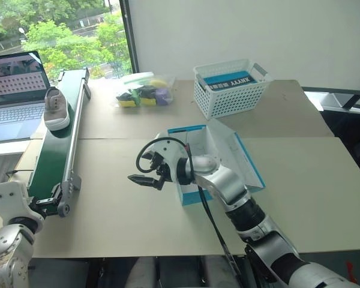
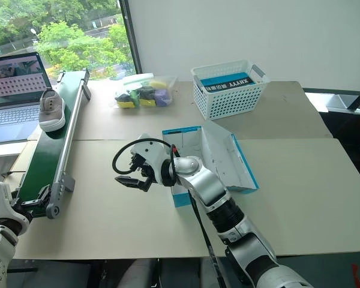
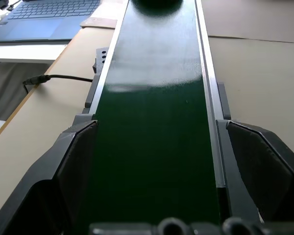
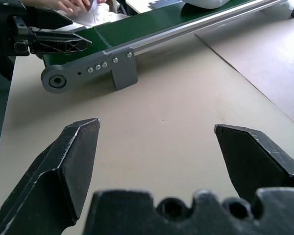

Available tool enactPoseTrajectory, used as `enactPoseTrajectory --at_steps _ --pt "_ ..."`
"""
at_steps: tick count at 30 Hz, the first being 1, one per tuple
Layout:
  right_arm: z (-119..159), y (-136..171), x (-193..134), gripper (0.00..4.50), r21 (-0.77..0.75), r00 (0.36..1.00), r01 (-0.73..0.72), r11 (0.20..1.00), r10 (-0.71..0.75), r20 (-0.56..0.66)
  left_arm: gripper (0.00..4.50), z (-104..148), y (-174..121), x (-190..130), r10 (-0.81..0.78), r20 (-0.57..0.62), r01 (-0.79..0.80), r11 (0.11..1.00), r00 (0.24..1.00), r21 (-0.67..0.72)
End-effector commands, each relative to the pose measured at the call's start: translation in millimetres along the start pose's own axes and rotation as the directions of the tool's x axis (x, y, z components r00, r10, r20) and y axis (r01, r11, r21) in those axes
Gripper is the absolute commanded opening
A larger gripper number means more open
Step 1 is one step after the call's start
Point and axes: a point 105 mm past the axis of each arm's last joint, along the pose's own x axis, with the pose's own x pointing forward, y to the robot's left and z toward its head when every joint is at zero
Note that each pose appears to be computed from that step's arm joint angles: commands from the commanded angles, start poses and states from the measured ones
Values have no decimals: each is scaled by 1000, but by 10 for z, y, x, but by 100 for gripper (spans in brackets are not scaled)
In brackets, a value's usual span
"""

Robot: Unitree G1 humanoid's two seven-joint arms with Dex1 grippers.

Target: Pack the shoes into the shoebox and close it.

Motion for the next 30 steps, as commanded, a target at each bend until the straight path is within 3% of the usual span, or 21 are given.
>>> enactPoseTrajectory --at_steps 1,21,30 --pt "133 -4 -18 444 -30 999 15 999 -14 44 450 102 72 -6 24 32 -25 999 999 25" --pt "123 3 -23 444 -23 999 24 999 -23 45 450 60 163 13 74 6 -74 997 997 8" --pt "119 -15 -42 444 -17 998 39 999 -38 45 450 -11 171 78 94 2 -93 989 996 -111"
